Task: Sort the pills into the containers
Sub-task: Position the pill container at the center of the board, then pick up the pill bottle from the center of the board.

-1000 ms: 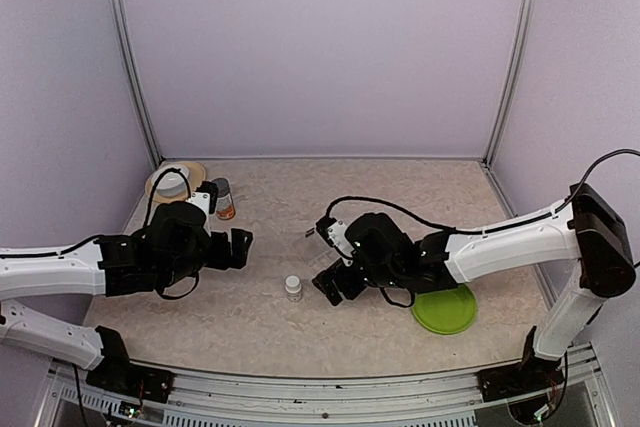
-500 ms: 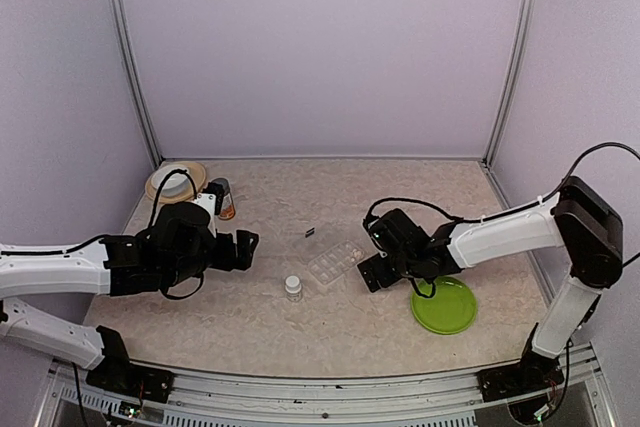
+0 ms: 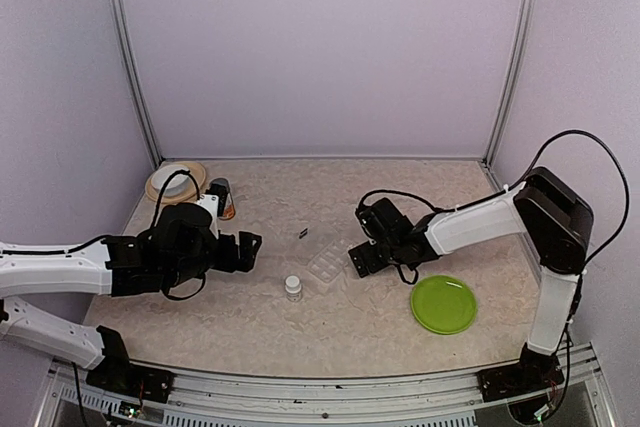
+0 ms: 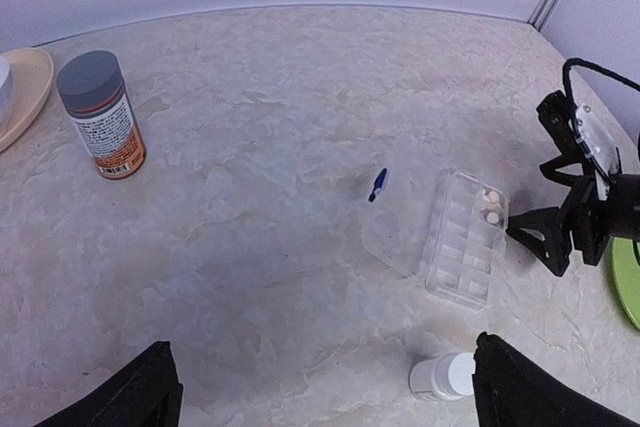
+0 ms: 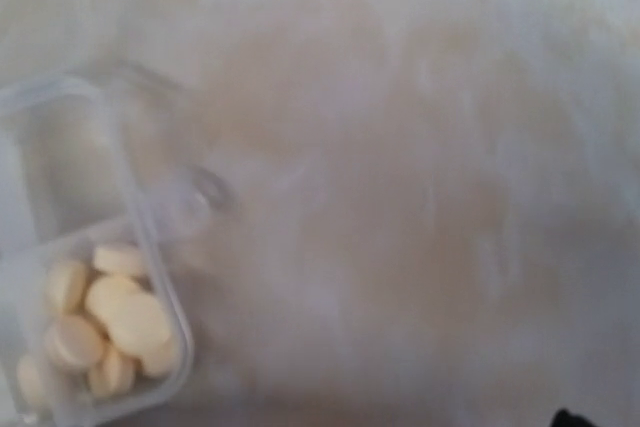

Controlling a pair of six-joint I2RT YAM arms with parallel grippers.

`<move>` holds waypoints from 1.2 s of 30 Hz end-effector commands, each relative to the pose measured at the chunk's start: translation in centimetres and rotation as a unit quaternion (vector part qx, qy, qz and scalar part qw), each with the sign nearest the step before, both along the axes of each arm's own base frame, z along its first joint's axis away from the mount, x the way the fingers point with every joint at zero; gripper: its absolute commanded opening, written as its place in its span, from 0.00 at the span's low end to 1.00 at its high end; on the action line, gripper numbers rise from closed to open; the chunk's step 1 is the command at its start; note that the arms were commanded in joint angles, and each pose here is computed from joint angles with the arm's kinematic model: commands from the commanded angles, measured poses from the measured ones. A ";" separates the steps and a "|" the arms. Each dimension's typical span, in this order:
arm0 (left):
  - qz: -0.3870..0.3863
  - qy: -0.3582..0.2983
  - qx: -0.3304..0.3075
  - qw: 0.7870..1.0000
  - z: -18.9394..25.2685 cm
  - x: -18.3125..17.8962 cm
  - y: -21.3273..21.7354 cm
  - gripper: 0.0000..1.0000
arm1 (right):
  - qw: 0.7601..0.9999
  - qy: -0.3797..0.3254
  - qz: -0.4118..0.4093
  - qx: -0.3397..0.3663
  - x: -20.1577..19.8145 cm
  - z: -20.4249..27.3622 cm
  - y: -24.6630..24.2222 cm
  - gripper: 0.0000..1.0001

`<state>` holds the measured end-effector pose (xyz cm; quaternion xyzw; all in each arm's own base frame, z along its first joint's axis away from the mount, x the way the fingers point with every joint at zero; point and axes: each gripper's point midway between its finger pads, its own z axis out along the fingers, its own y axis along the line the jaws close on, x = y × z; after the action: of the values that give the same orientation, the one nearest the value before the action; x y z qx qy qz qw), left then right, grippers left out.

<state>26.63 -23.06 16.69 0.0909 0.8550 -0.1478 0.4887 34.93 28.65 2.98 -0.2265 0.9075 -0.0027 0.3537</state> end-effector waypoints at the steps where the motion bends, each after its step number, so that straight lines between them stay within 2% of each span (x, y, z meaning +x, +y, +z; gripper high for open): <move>1: -0.030 -0.007 -0.007 0.999 0.4 -0.1 -1.4 0.99 | 0.999 0.028 0.006 -0.038 1.0 -2.6 -1.0 1.00; 10: -0.164 0.018 0.010 0.986 -1.7 -2.5 -5.7 0.99 | 0.999 0.016 0.027 -0.036 4.1 -2.3 0.7 1.00; 15: -0.206 0.033 0.048 0.977 -3.2 -3.4 -7.7 0.99 | 0.999 0.006 0.020 -0.024 4.2 -0.7 0.3 1.00; 24: -0.203 0.078 0.104 0.971 -7.2 -2.5 -9.3 0.96 | 0.999 -0.018 -0.003 0.030 1.2 4.4 -2.9 1.00; 30: -0.186 0.090 0.116 0.972 -7.9 -1.8 -9.4 0.88 | 0.997 -0.040 -0.009 0.071 -1.1 7.5 -4.7 1.00; 36: -0.192 0.099 0.119 0.969 -8.4 -1.8 -9.7 0.75 | 0.994 -0.049 -0.001 0.101 -2.4 9.4 -5.1 1.00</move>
<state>24.49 -32.23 8.01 0.2925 0.8774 -0.1463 0.3510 33.27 23.95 11.99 -0.1957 0.8848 0.0601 0.4185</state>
